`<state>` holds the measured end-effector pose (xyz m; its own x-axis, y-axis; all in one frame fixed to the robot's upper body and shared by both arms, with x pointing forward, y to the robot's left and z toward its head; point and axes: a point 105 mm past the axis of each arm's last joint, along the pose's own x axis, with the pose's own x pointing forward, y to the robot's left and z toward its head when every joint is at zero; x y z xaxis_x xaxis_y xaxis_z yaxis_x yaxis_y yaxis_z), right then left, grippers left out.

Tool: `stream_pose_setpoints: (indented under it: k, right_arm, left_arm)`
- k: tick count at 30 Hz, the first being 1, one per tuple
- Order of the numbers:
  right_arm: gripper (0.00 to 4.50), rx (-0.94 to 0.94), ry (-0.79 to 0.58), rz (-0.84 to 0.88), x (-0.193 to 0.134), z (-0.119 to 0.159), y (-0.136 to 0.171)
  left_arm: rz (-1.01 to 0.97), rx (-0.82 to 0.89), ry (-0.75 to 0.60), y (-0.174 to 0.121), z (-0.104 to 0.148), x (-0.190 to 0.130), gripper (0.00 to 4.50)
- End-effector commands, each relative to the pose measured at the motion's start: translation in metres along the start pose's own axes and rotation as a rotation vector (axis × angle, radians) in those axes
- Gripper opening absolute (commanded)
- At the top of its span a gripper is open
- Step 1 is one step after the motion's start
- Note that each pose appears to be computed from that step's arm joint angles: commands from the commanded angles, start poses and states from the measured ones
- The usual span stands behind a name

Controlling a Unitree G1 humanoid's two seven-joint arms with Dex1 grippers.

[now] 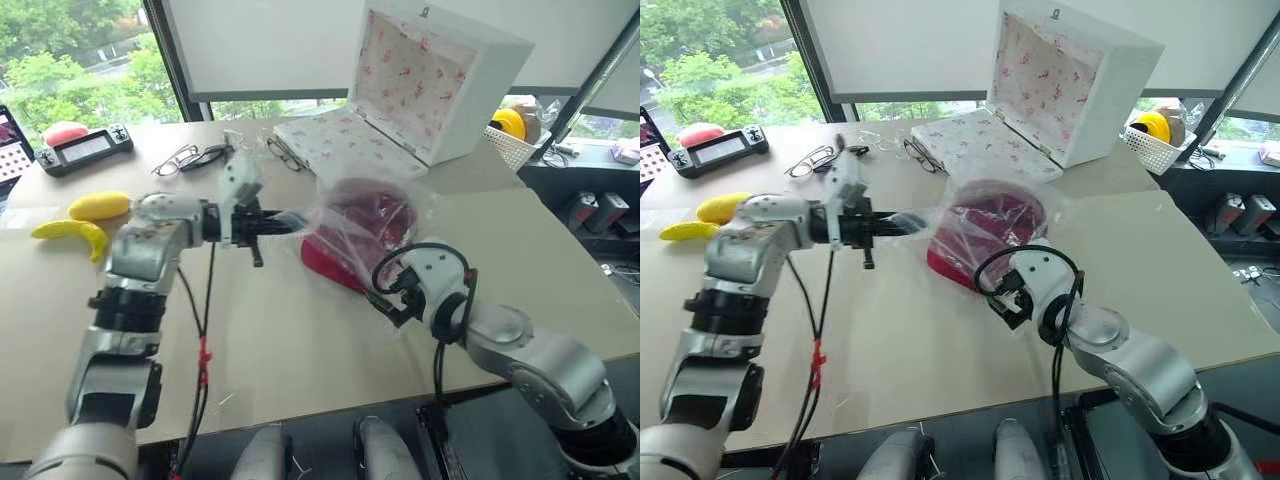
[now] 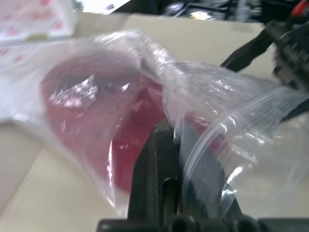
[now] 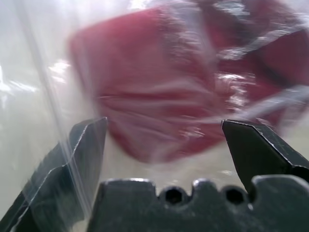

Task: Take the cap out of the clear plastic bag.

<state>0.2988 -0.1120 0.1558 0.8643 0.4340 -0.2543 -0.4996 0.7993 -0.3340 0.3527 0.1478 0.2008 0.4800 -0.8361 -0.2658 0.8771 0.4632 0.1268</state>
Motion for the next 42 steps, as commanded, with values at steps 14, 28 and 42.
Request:
stream_pose_setpoints:
  k: [14, 28, 42]
  right_arm:
    - [4.50, -0.198, -0.084, -0.146, 0.020, 0.019, -0.051]
    - [4.50, -0.107, -0.435, 0.196, -0.038, 0.084, 0.000]
    - [4.50, -0.125, -0.330, 0.298, -0.005, 0.042, 0.037]
  left_arm:
    - [-0.078, -0.164, 0.013, -0.081, -0.034, -0.010, 0.06]
    - [-0.095, -0.120, -0.027, -0.070, -0.021, 0.038, 0.06]
    - [-0.109, -0.200, -0.239, -0.062, 0.018, 0.035, 0.06]
